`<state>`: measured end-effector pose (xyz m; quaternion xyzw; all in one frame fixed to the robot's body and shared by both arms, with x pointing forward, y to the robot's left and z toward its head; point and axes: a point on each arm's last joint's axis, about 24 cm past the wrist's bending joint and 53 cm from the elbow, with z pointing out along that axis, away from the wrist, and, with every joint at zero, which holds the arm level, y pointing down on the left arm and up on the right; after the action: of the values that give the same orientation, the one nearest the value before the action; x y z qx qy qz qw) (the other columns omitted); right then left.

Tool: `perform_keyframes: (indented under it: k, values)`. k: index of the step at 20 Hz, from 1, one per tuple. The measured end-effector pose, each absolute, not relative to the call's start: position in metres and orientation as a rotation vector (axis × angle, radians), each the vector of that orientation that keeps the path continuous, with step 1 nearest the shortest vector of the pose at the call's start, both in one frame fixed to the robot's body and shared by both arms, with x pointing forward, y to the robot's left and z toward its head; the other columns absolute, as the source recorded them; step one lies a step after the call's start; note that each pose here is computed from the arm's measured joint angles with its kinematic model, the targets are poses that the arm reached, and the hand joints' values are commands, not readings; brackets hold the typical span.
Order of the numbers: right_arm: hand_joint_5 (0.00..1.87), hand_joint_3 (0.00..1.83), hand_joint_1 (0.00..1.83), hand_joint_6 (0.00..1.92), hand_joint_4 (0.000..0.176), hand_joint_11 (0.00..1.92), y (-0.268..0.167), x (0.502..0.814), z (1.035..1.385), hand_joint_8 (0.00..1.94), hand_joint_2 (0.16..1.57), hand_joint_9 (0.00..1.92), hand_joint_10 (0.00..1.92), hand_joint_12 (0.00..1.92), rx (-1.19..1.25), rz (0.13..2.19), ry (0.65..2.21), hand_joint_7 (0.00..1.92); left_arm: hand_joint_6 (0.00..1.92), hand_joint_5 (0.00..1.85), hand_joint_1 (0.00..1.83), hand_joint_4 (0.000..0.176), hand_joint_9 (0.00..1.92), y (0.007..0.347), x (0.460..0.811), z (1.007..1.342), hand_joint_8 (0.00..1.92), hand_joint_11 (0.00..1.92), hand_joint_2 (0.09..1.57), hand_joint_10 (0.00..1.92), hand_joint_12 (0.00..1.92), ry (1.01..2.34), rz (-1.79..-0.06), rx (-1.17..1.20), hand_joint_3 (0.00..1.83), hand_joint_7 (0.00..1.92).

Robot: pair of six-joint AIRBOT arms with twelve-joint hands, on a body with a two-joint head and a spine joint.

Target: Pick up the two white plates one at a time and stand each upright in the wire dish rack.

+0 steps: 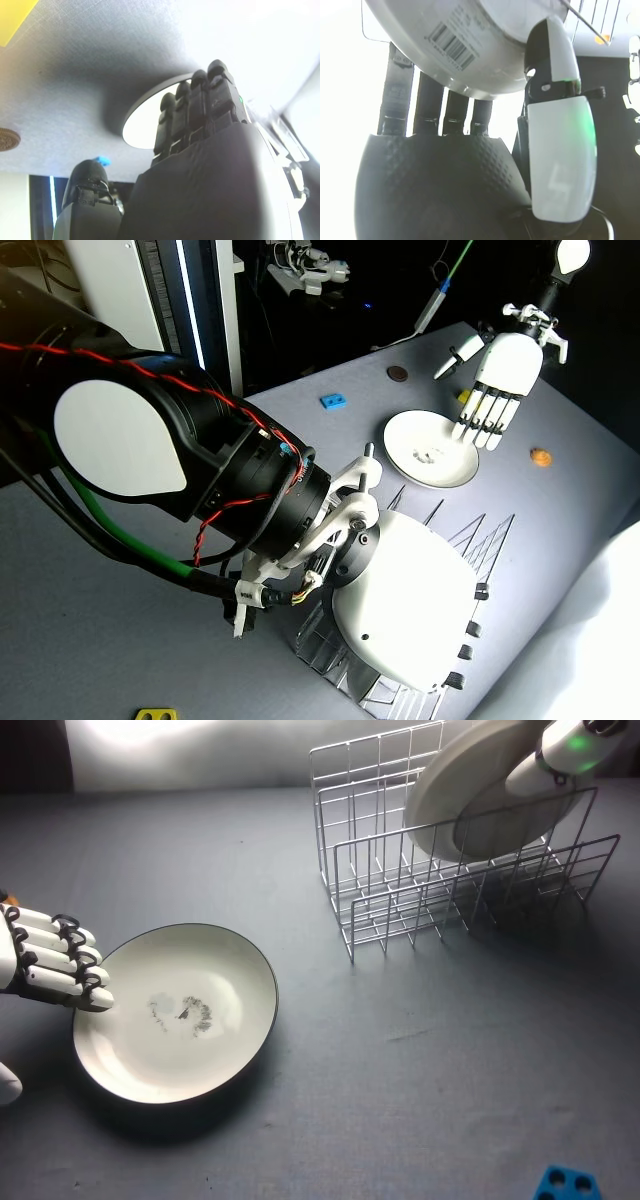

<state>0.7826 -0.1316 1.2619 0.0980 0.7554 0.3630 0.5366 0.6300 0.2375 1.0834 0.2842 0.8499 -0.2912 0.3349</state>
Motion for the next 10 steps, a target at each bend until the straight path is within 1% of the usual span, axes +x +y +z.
perform_keyframes:
  k: [1,2,3,4,5,6,7,8,10]
  values:
    - [0.96,0.0,1.21,1.09,0.009,0.7,-0.132,0.783,1.262,0.95,1.13,1.11,0.01,1.05,0.231,0.863,1.797,0.96,0.0,0.09,0.0,0.0,0.05,0.238,0.63,1.083,0.0,0.0,1.12,0.0,0.0,2.218,-0.759,0.742,0.0,0.09]
    - [0.95,0.0,1.21,1.11,0.005,0.67,-0.131,0.783,1.262,0.98,1.14,1.09,0.01,1.07,0.227,0.862,1.796,0.93,0.0,0.09,0.0,0.0,0.05,0.238,0.63,1.083,0.0,0.0,1.11,0.0,0.0,2.218,-0.759,0.742,0.0,0.09]
    - [0.93,0.0,1.15,1.07,0.0,0.68,-0.131,0.783,1.263,0.47,1.14,1.07,0.01,1.06,0.227,0.863,1.795,0.95,0.0,0.1,0.0,0.0,0.06,0.238,0.63,1.083,0.0,0.0,1.11,0.01,0.0,2.218,-0.76,0.742,0.0,0.1]
    - [0.87,0.0,1.06,1.16,0.0,0.63,-0.131,0.783,1.263,0.18,1.17,0.99,0.0,1.03,0.226,0.862,1.795,0.94,0.01,0.11,0.0,0.0,0.07,0.238,0.63,1.083,0.01,0.01,1.11,0.01,0.0,2.218,-0.76,0.742,0.0,0.12]
    - [0.82,0.0,0.95,0.53,0.0,0.64,-0.131,0.783,1.263,0.07,1.13,0.97,0.01,0.99,0.225,0.862,1.795,0.96,0.01,0.11,0.0,0.0,0.07,0.237,0.63,1.083,0.01,0.0,1.11,0.01,0.0,2.218,-0.76,0.742,0.0,0.12]
    - [0.87,0.0,0.94,0.22,0.0,0.64,-0.131,0.783,1.264,0.02,1.09,0.96,0.0,0.93,0.224,0.862,1.793,0.96,0.0,0.1,0.0,0.0,0.06,0.237,0.63,1.083,0.0,0.0,1.12,0.0,0.0,2.218,-0.761,0.742,0.0,0.11]
    - [0.88,0.0,0.93,0.08,0.0,0.6,-0.131,0.783,1.269,0.0,1.09,0.92,0.0,0.9,0.218,0.869,1.777,0.93,0.0,0.09,0.0,0.0,0.05,0.237,0.63,1.083,0.0,0.0,1.12,0.0,0.0,2.218,-0.76,0.741,0.0,0.1]
    - [0.91,0.0,0.92,0.03,0.0,0.63,-0.131,0.783,1.273,0.0,1.06,0.94,0.01,0.86,0.215,0.877,1.766,0.94,0.0,0.09,0.0,0.0,0.04,0.237,0.63,1.083,0.0,0.0,1.12,0.0,0.0,2.218,-0.76,0.741,0.0,0.09]
    - [0.89,0.0,0.85,0.01,0.0,0.64,-0.13,0.783,1.274,0.01,1.04,0.95,0.01,0.84,0.211,0.88,1.762,0.95,0.0,0.1,0.0,0.0,0.05,0.237,0.63,1.083,0.0,0.0,1.12,0.0,0.0,2.218,-0.761,0.742,0.0,0.1]
